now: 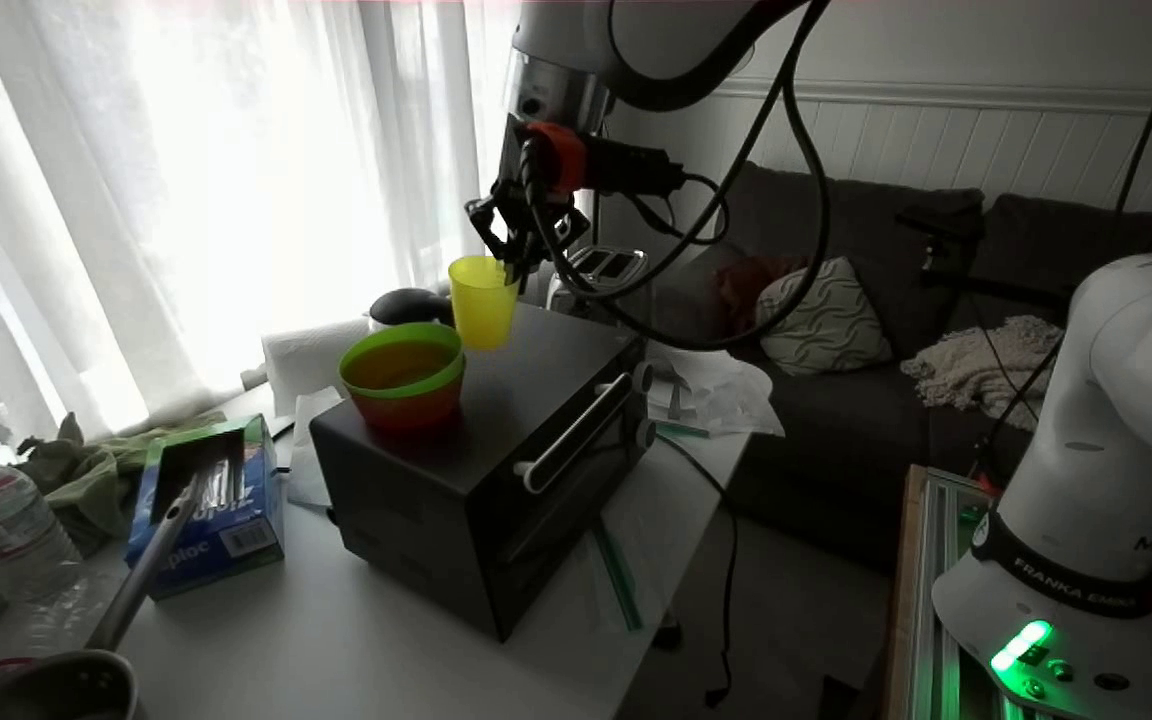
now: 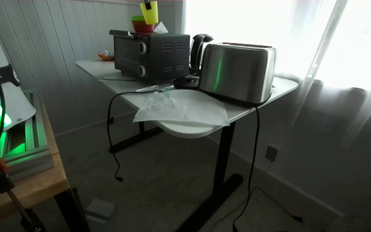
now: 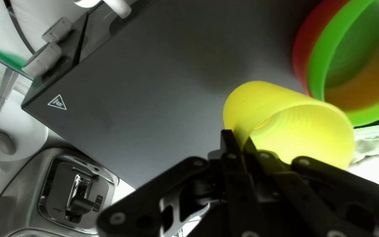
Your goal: Stack the two bowls together then put the yellow cup in the green bowl and place the bowls on the table
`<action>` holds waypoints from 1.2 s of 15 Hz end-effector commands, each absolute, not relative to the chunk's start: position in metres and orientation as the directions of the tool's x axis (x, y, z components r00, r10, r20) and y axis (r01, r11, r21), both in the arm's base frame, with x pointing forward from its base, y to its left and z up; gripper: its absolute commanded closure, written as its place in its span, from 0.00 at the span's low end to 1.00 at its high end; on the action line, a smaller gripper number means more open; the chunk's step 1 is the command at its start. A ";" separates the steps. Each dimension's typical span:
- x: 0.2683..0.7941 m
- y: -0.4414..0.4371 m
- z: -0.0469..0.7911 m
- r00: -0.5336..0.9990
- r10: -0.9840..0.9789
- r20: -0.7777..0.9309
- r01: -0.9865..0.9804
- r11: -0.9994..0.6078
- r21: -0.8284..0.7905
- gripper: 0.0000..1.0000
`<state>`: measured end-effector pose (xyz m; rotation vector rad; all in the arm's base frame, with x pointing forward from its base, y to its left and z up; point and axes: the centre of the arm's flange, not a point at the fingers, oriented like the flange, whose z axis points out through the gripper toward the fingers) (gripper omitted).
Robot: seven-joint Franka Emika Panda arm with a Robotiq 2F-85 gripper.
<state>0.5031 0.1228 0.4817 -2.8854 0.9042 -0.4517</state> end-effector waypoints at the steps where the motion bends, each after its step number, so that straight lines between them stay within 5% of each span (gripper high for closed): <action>1: 0.478 0.127 0.512 0.774 -0.537 0.336 -0.477 -0.843 -0.249 0.97; 18: 0.471 0.194 0.508 0.862 -0.403 0.307 -0.323 -0.904 -0.280 0.97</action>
